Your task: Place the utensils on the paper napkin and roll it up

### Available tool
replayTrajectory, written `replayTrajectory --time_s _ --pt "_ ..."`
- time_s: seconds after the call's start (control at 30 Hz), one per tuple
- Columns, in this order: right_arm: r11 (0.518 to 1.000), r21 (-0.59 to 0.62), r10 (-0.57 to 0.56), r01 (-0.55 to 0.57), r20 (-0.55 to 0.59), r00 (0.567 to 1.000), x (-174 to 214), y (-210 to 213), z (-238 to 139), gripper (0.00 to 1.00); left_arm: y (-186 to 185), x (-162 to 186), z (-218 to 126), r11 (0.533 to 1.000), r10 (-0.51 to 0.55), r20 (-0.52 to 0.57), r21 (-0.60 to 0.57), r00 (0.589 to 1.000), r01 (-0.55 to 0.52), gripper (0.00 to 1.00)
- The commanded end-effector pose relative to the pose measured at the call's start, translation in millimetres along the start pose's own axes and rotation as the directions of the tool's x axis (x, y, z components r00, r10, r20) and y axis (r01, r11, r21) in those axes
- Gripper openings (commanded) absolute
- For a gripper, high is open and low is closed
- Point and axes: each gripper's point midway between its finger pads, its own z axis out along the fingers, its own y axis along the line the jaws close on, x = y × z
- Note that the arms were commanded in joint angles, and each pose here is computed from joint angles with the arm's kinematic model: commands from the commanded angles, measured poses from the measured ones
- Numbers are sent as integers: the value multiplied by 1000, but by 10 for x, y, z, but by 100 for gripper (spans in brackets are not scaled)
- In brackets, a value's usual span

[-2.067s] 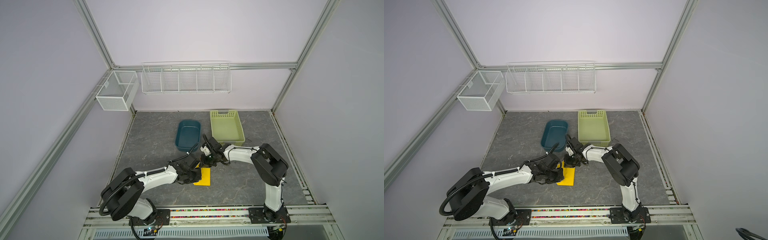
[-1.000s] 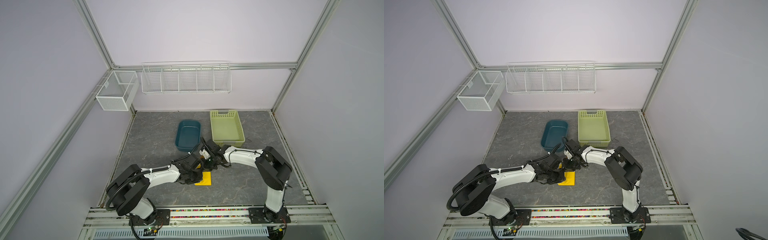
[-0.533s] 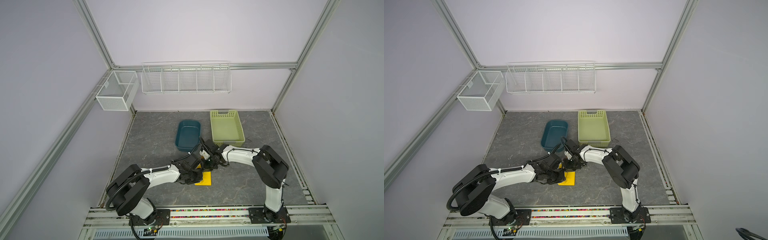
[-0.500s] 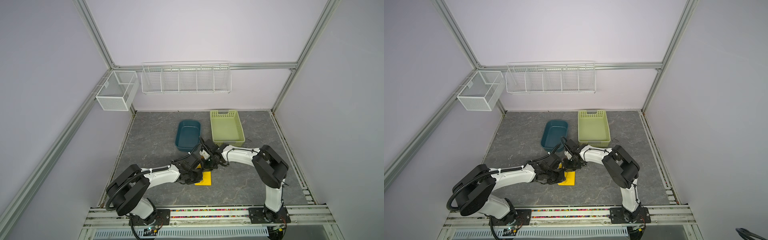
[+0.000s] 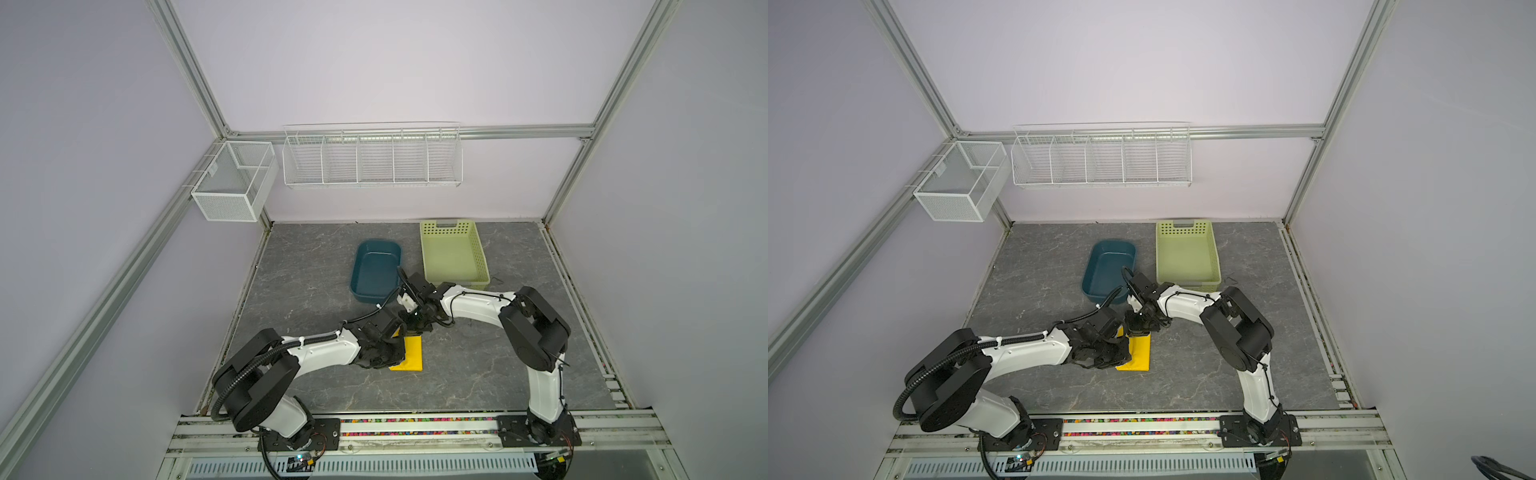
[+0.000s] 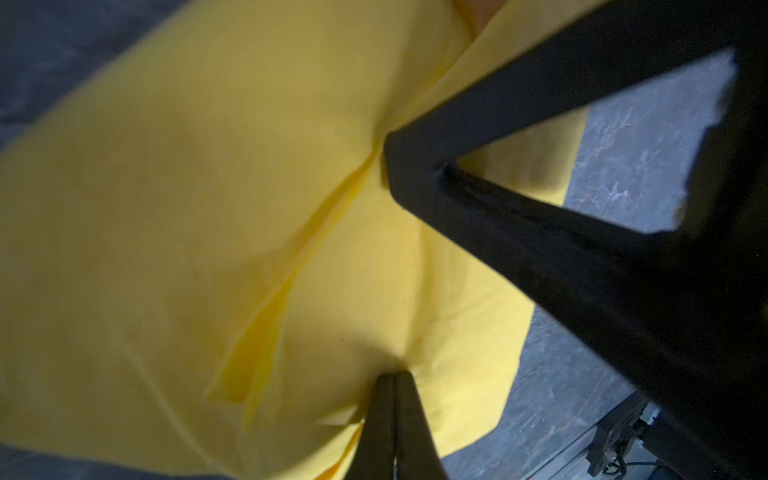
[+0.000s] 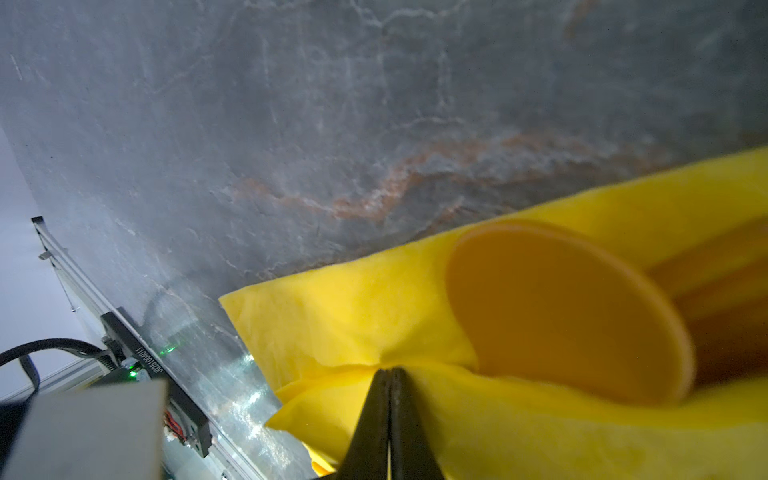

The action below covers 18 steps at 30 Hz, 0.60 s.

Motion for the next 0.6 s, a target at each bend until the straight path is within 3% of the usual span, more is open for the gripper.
replayTrajectory --time_s 0.0,0.33,0.57 --pt "998 -58 18 -18 2 1000 57 95 -118 8 356 135 90 991 -30 -31 -131 999 25 0" --pt "999 11 47 -46 -40 998 199 -118 14 7 343 114 81 990 -30 -25 -136 999 26 0" --pt "997 57 50 -46 -68 996 273 -265 130 7 211 -103 -136 995 -62 71 -69 996 67 3"
